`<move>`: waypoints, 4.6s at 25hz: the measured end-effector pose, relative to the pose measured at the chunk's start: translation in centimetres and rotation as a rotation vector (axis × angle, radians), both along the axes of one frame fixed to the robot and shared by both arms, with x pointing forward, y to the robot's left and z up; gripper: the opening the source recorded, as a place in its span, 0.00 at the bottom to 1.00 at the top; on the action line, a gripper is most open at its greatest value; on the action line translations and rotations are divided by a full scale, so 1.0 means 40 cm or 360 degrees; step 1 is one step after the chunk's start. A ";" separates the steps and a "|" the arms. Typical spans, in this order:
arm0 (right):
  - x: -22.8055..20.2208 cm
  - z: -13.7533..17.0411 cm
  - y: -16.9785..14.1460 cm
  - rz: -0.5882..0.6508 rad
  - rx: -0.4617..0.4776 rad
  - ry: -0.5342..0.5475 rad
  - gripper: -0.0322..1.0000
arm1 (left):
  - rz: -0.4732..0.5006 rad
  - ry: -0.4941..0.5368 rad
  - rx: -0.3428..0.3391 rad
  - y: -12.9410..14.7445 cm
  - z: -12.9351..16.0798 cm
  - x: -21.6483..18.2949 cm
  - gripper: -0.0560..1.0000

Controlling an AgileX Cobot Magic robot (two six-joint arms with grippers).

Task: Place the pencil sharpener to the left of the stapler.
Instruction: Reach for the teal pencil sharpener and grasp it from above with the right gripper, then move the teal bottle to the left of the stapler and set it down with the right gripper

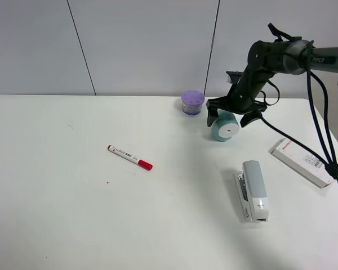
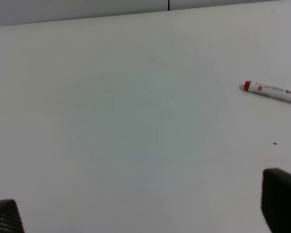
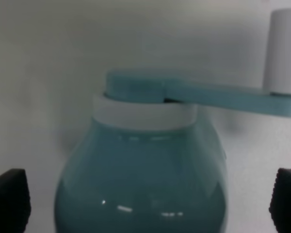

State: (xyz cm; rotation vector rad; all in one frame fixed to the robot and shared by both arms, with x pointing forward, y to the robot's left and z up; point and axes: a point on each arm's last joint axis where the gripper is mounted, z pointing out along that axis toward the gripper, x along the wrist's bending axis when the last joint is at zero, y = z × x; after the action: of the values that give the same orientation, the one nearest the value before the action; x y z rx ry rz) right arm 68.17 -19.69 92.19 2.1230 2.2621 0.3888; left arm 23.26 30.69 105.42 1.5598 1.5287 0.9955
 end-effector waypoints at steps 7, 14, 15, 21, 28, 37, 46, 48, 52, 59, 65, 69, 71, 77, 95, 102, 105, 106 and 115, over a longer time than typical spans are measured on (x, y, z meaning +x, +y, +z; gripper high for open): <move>-0.001 -0.020 0.012 0.0019 -0.0009 0.0019 0.68 | 0.0000 0.0000 0.0000 0.000 0.000 0.000 0.99; -0.008 0.014 0.010 0.0030 -0.0013 0.0009 0.68 | 0.0000 0.0000 0.0000 0.000 0.000 0.000 0.99; -0.013 0.033 0.009 0.0034 -0.0011 0.0008 0.68 | 0.0000 0.0000 0.0000 0.000 0.000 0.000 0.99; -0.087 0.173 0.037 0.0231 -0.0031 0.0075 0.68 | 0.0000 0.0000 0.0000 0.000 0.000 0.000 0.99; -0.163 0.239 0.144 0.0753 -0.0087 0.0038 0.68 | 0.0000 0.0000 0.0000 0.000 0.000 0.000 0.99; -0.260 0.246 0.317 0.1630 -0.0193 -0.0098 0.68 | 0.0000 0.0000 0.0000 0.000 0.000 0.000 0.99; -0.364 0.227 0.335 0.1827 -0.0261 -0.0005 0.68 | 0.0000 0.0000 0.0000 0.000 0.000 0.000 0.99; -0.400 0.224 0.311 0.1867 -0.0270 0.0004 0.68 | 0.0000 0.0000 0.0000 0.000 0.000 0.000 0.99; -0.462 0.209 0.270 0.1915 -0.0231 -0.0077 0.68 | 0.0000 0.0000 0.0000 0.000 0.000 0.000 0.99; -0.505 0.140 0.233 0.1966 -0.0265 0.0025 0.68 | 0.0000 0.0000 0.0000 0.000 0.000 0.000 0.99; -0.496 0.136 0.231 0.1978 -0.0311 -0.0037 0.68 | 0.0000 0.0000 0.0000 0.000 0.000 0.000 0.99; -0.486 0.124 0.238 0.1973 -0.0316 -0.0073 0.68 | 0.0000 0.0000 0.0000 0.000 0.000 0.000 0.99; -0.480 0.109 0.243 0.1970 -0.0317 -0.0095 0.68 | 0.0000 0.0000 0.0000 0.000 0.000 0.000 0.99; -0.500 0.052 0.226 0.1958 -0.0303 -0.0068 0.68 | 0.0000 0.0000 0.0000 0.000 0.000 0.000 0.99; -0.496 -0.018 0.230 0.1953 -0.0293 -0.0058 0.68 | 0.0000 0.0000 0.0000 0.000 0.000 0.000 0.99; -0.494 -0.029 0.230 0.1955 -0.0296 -0.0042 0.68 | 0.0000 0.0000 0.0000 0.000 0.000 0.000 0.99; -0.494 -0.029 0.229 0.1961 -0.0302 -0.0043 0.68 | 0.0000 0.0000 0.0000 0.000 0.000 0.000 0.99; -0.493 -0.029 0.229 0.1966 -0.0308 -0.0043 0.68 | 0.0000 0.0000 0.0000 0.000 0.000 0.000 0.99; -0.491 -0.029 0.228 0.1983 -0.0327 -0.0055 0.68 | 0.0000 0.0000 0.0000 0.000 0.000 0.000 0.99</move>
State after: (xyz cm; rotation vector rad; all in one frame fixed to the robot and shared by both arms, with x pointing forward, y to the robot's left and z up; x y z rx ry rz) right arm 48.53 -10.59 91.03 0.3871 3.0931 0.1442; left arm 23.26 30.69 105.42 1.5598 1.5287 0.9955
